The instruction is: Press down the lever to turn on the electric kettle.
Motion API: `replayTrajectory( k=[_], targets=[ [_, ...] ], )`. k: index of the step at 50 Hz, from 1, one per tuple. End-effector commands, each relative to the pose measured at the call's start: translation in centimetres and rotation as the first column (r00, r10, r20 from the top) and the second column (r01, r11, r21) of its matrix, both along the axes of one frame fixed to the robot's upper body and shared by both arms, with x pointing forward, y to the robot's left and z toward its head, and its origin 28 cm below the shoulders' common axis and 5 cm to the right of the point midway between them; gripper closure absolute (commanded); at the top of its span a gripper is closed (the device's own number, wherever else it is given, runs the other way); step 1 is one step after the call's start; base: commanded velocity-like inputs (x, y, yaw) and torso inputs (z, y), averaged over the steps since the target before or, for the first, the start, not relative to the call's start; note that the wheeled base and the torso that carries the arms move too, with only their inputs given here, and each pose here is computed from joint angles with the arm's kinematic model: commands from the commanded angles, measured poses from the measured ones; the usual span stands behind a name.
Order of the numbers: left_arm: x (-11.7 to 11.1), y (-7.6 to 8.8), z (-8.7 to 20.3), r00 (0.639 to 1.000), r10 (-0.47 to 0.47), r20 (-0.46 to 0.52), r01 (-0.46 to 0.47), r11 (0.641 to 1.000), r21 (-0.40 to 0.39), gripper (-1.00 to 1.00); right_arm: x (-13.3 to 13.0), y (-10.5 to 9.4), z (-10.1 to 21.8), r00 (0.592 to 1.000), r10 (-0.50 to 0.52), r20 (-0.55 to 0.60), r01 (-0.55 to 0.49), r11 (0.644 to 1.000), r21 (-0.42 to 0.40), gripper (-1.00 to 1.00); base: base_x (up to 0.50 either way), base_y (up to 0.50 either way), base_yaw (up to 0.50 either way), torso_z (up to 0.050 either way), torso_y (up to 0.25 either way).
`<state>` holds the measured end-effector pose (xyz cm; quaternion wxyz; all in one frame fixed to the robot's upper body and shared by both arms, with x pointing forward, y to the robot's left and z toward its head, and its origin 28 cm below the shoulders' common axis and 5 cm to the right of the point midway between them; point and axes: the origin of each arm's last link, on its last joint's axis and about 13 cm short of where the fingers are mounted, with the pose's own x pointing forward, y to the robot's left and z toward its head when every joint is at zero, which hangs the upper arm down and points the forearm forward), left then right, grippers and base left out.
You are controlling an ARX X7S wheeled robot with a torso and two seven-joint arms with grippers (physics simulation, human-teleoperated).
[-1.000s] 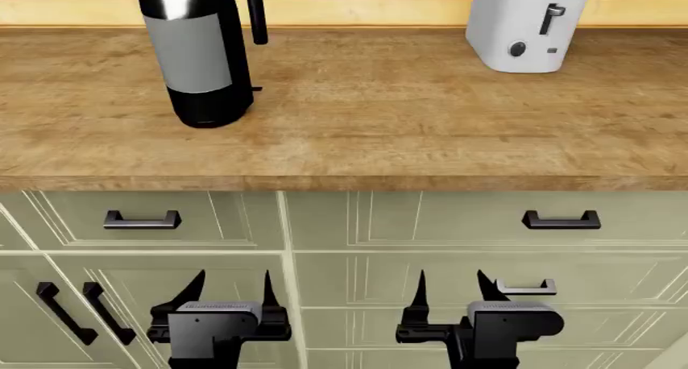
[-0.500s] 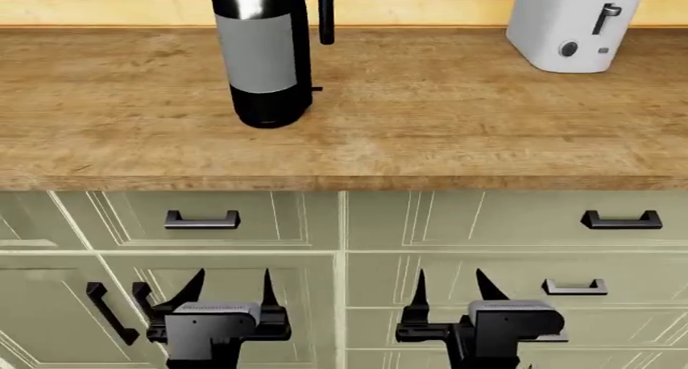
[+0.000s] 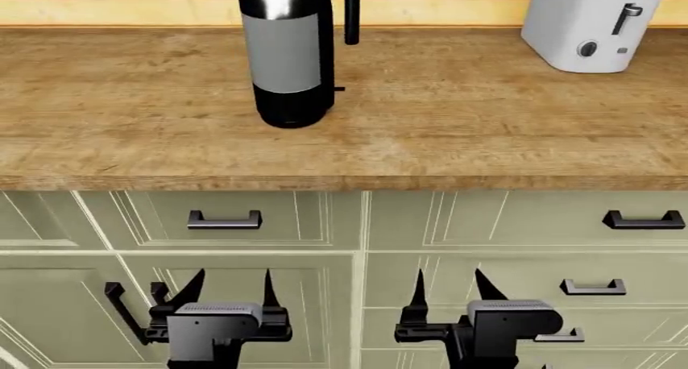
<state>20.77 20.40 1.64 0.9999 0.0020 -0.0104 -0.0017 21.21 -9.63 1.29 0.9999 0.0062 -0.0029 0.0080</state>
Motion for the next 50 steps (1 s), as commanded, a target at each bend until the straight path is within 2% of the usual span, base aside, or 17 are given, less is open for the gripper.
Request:
replayTrajectory(
  k=[1, 50],
  targets=[
    [-0.03, -0.05, 0.05, 1.000, 0.003, 0.001, -0.003, 1.000, 0.006, -1.00, 0.00, 0.00, -0.03, 1.000, 0.000, 0.000, 0.000, 1.000, -0.002, -1.00, 0.00, 0.00, 0.00, 0.000, 0.000],
    [-0.03, 0.08, -0.13, 1.000, -0.005, 0.020, 0.005, 1.000, -0.004, -1.00, -0.12, -0.03, 0.06, 1.000, -0.008, 0.001, 0.008, 1.000, 0.005, -1.00, 0.00, 0.00, 0.00, 0.047, 0.000]
  ],
)
